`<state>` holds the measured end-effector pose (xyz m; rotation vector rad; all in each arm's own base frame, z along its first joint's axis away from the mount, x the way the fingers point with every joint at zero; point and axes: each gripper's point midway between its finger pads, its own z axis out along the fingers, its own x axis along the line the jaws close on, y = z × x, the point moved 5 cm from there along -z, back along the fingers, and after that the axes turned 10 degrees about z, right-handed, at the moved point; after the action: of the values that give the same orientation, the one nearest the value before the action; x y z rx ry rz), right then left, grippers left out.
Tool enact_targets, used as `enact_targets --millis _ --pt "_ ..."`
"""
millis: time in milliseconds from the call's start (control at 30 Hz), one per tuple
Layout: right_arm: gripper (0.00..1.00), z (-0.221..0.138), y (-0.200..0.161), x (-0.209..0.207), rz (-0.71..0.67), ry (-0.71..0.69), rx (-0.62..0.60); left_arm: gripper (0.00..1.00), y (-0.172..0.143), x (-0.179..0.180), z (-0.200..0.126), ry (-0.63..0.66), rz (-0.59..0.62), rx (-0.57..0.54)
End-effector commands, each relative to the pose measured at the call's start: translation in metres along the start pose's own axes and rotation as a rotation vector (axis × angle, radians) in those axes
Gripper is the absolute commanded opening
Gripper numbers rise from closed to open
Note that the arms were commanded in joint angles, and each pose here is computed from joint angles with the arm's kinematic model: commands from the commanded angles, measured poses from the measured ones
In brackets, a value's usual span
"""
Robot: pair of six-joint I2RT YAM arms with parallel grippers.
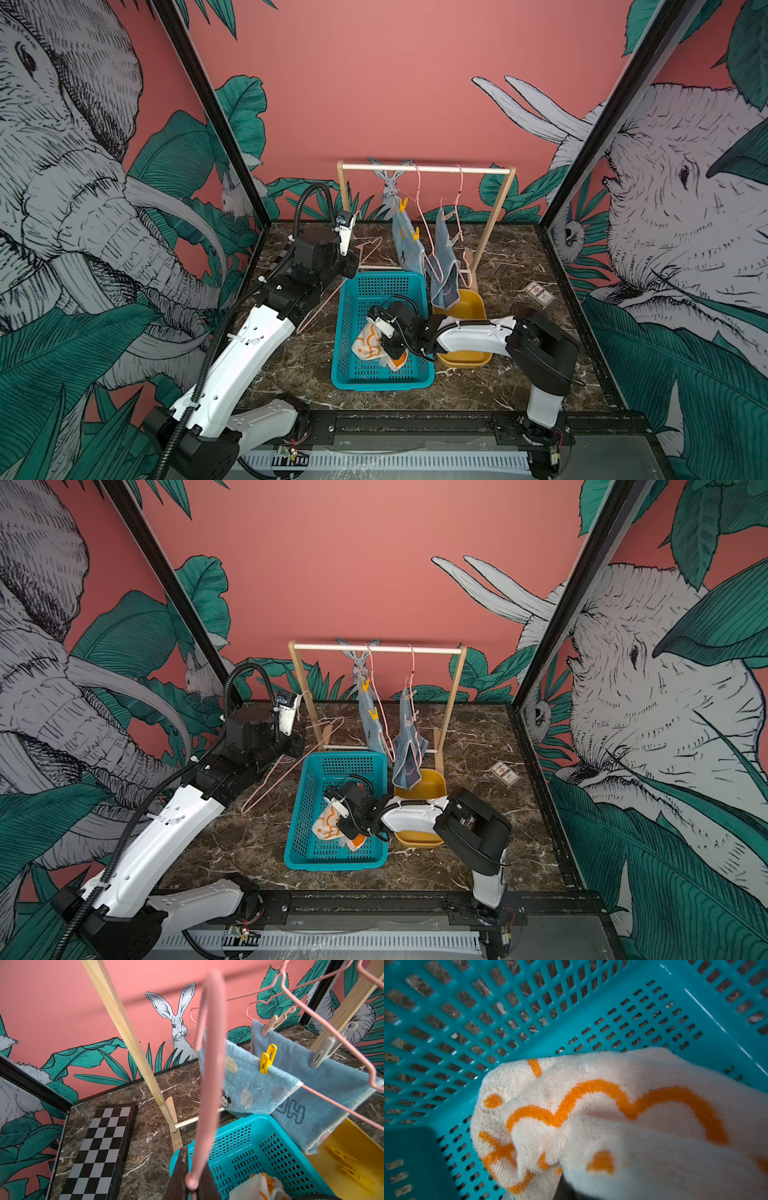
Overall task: Remove the clothespins securing towels to the hanger
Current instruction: Place the towel in the basket.
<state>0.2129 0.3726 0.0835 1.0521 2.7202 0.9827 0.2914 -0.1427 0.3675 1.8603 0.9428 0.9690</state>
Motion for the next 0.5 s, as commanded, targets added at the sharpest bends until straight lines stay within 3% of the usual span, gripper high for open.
enact_targets --millis 0,200,467 --pt "0.00 0.002 0.005 -0.006 -0.018 -0.079 0.003 0.00 0.018 0.009 -0.012 0.029 -0.009 -0.062" --pt "0.00 0.003 0.024 -0.027 0.005 -0.170 -0.042 0.00 0.024 0.011 -0.014 0.032 -0.014 -0.079" --pt "0.00 0.003 0.049 -0.032 0.046 -0.146 -0.132 0.00 0.025 0.011 -0.013 0.033 -0.011 -0.070"
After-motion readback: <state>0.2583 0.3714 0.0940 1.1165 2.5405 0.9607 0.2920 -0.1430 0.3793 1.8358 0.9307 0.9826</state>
